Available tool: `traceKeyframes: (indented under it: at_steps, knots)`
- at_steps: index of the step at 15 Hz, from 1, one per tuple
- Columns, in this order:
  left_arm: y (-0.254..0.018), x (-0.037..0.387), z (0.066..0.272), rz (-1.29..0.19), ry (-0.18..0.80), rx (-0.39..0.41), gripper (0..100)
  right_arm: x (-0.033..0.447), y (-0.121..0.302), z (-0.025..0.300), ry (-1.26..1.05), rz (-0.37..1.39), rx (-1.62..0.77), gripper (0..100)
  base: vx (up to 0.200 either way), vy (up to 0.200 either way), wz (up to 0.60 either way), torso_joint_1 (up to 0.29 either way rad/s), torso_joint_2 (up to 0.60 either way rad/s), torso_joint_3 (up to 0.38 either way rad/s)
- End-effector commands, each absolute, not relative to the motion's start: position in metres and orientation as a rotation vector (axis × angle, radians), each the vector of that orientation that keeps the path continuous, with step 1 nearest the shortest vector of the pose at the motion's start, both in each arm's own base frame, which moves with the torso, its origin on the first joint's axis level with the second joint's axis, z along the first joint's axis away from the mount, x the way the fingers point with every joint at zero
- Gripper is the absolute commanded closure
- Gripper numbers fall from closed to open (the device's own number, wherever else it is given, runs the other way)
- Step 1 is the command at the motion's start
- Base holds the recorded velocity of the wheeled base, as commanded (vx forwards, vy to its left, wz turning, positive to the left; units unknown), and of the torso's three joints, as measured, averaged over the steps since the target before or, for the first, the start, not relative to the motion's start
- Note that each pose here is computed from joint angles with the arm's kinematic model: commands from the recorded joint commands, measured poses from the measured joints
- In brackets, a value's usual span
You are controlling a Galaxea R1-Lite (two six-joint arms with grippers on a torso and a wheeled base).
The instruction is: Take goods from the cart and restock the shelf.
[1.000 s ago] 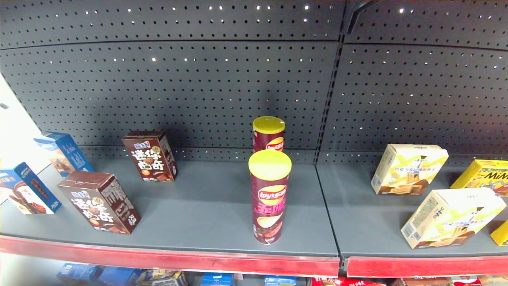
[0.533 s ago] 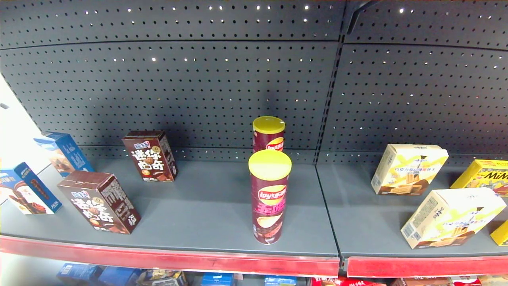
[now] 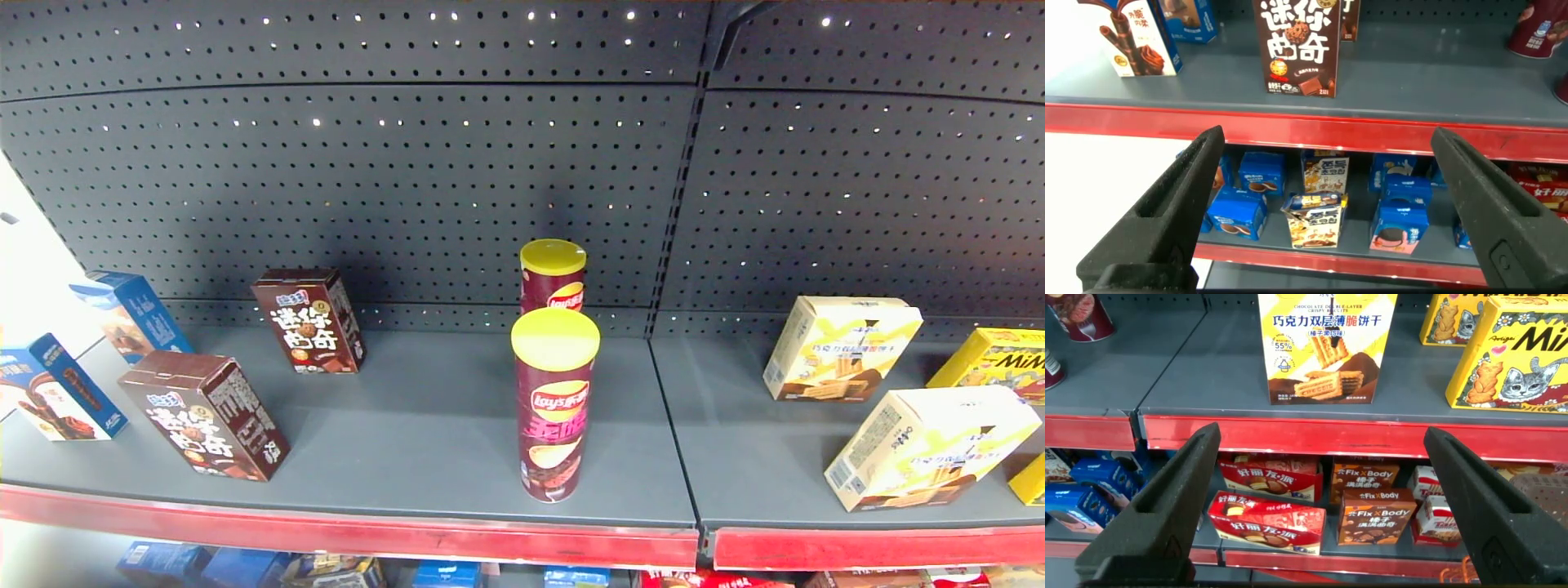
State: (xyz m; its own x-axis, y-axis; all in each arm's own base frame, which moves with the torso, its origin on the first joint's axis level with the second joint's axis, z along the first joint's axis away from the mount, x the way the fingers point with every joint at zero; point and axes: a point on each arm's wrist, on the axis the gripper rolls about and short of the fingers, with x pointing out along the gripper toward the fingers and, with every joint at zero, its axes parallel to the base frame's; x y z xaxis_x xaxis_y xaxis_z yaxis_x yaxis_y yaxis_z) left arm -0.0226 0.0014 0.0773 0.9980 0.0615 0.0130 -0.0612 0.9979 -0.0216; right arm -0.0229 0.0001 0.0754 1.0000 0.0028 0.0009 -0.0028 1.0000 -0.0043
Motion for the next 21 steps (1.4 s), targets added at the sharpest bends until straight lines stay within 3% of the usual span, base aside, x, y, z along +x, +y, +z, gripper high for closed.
traceKeyframes:
  at_steps: [1, 7, 9, 15, 18, 21]
  knots:
    - [0.0014, -0.0224, 0.0773, 0.061, -0.011, -0.022, 0, -0.0228, 0.0001, 0.0755, 0.000, 0.003, -0.005, 0, 0.000, 0.000, 0.00, 0.000, 0.00, 0.000]
    - [0.0013, -0.0223, 0.0774, 0.057, -0.010, -0.020, 0, -0.0228, 0.0001, 0.0753, 0.002, 0.003, -0.003, 0, 0.000, 0.000, 0.00, 0.000, 0.00, 0.000]
    - [0.0010, -0.0222, 0.0772, 0.043, -0.008, -0.014, 0, -0.0228, 0.0001, 0.0753, 0.002, 0.003, -0.003, 0, 0.000, 0.200, 0.00, 0.000, 0.00, 0.007]
    - [0.0009, -0.0222, 0.0761, 0.041, 0.003, -0.012, 0, -0.0228, 0.0001, 0.0755, 0.000, 0.003, -0.003, 0, 0.000, 0.000, 0.00, 0.000, 0.00, 0.000]
    - [0.0009, -0.0222, 0.0760, 0.040, 0.004, -0.011, 0, -0.0228, 0.0001, 0.0753, 0.002, 0.003, -0.003, 0, 0.000, 0.200, 0.00, -0.004, 0.00, 0.002]
    - [0.0009, -0.0222, 0.0760, 0.040, 0.004, -0.012, 0, -0.0228, 0.0001, 0.0755, 0.000, 0.003, -0.003, 0, 0.000, 0.000, 0.00, 0.000, 0.00, 0.000]
